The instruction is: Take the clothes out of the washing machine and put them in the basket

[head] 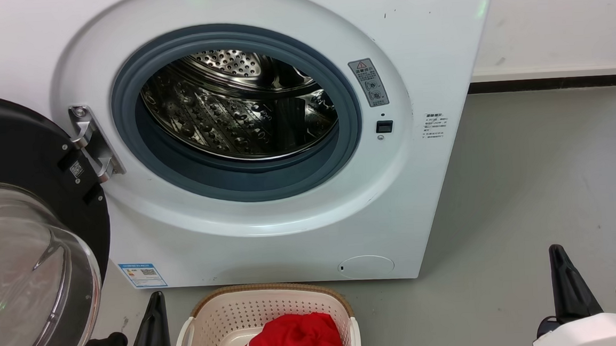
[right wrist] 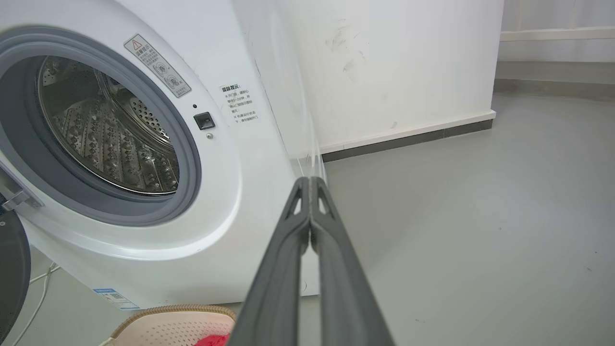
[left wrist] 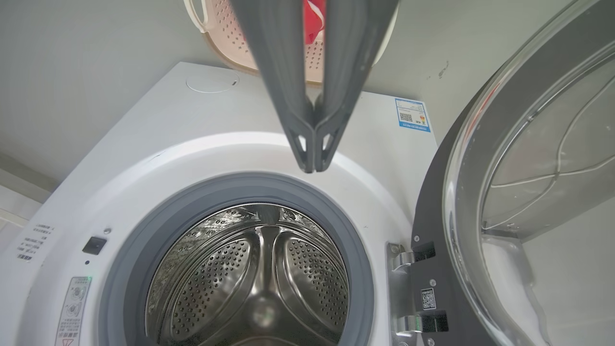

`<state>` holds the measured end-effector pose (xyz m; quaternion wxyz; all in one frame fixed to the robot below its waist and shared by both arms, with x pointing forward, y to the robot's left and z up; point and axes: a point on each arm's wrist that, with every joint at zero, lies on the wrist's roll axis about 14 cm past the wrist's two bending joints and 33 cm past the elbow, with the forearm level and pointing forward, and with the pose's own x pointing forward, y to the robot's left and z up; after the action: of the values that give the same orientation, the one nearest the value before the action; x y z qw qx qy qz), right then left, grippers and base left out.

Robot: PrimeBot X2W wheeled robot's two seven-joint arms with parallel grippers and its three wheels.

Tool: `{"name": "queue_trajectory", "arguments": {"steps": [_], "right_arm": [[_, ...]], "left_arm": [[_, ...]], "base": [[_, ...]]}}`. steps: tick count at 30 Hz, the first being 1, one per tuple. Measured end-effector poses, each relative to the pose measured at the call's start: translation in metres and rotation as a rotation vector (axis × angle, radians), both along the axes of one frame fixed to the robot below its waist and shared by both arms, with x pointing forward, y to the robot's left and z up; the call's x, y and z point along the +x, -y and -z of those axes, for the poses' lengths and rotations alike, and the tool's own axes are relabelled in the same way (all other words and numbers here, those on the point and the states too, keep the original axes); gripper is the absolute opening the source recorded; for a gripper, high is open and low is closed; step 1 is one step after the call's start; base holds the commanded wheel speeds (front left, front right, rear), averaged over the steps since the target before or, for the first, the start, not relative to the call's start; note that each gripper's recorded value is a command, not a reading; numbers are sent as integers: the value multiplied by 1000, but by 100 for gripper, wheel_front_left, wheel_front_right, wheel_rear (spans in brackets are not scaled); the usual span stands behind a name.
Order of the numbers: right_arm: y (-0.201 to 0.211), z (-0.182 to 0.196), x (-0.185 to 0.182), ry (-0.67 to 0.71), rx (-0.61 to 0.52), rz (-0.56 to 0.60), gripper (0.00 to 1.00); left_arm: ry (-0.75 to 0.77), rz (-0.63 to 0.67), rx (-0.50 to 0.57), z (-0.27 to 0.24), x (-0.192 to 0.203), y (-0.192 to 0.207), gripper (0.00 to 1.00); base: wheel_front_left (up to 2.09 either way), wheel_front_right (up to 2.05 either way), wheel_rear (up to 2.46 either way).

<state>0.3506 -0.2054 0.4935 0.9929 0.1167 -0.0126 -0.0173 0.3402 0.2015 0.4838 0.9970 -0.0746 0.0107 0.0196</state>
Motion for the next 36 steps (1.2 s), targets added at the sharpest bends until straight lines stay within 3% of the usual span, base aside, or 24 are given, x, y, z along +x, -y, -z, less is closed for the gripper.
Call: {"name": "queue_trajectory", "arguments": {"steps": [36], "right_arm": [[4,4,14,-28,582,39,0]], "left_arm": [[-32,-61,-616,1,20,-6,0]], "base": [[0,0,0]]}}
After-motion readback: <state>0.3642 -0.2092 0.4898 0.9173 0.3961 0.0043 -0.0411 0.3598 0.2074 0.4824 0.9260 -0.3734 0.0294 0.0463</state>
